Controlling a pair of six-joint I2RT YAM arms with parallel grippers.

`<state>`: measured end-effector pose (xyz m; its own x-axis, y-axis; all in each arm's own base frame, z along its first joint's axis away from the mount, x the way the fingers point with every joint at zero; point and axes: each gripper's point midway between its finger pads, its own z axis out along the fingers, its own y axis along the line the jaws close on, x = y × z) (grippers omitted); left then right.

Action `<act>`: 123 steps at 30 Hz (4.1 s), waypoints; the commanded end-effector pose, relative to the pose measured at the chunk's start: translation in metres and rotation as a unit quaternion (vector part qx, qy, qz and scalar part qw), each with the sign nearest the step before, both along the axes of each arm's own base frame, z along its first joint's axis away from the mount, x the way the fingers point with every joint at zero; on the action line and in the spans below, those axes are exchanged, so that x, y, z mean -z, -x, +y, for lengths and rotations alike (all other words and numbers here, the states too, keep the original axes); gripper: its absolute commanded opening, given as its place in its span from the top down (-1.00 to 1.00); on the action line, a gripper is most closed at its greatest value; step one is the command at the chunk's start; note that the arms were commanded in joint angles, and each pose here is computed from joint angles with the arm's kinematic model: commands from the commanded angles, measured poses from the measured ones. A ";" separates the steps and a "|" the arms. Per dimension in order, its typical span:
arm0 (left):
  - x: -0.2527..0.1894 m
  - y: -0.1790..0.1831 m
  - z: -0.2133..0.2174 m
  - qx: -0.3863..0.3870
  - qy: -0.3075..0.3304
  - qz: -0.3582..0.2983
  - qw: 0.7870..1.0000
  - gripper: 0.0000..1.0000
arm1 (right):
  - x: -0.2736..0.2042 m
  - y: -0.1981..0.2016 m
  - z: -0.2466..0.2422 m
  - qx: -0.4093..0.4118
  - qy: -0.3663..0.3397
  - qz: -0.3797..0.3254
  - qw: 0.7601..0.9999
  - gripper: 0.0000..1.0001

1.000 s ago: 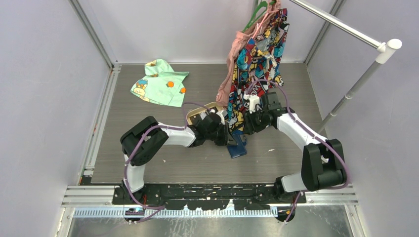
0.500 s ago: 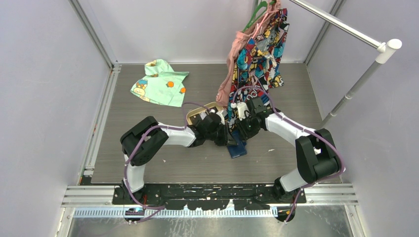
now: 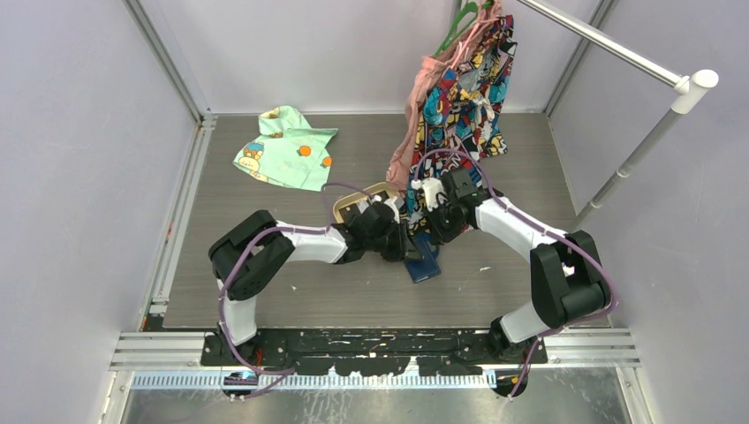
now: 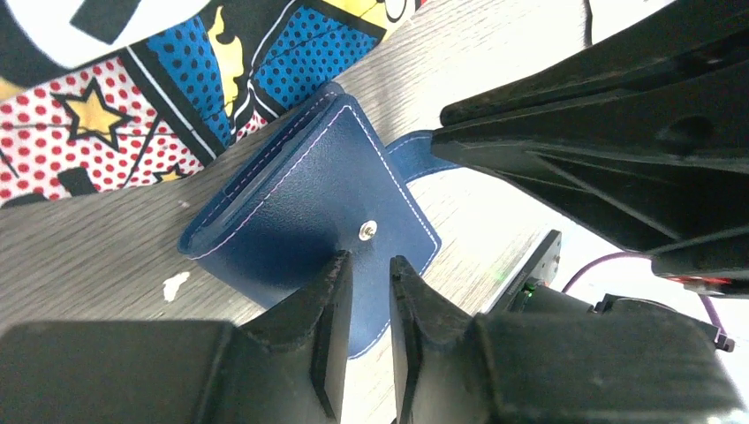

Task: Put the credit cards into the card holder
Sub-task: Close the card holder at the center of the board.

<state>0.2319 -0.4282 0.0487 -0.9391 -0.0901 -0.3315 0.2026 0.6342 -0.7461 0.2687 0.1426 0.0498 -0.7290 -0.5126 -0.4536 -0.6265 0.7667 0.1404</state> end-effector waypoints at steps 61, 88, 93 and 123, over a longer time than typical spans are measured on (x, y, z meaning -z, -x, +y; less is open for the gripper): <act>0.009 -0.012 0.049 -0.031 -0.067 -0.009 0.997 0.82 | -0.019 -0.003 0.030 -0.082 -0.075 0.028 0.993 0.53; 0.010 -0.010 0.045 -0.031 -0.057 0.001 0.998 0.84 | -0.041 -0.003 0.041 -0.092 -0.126 0.022 0.987 0.98; 0.008 -0.009 0.038 -0.028 -0.037 0.011 0.999 0.85 | -0.044 -0.017 0.048 -0.095 -0.130 0.018 0.987 0.98; 0.020 -0.002 0.044 -0.032 -0.026 0.033 0.999 0.88 | -0.001 0.024 0.058 -0.219 -0.051 0.012 0.974 0.98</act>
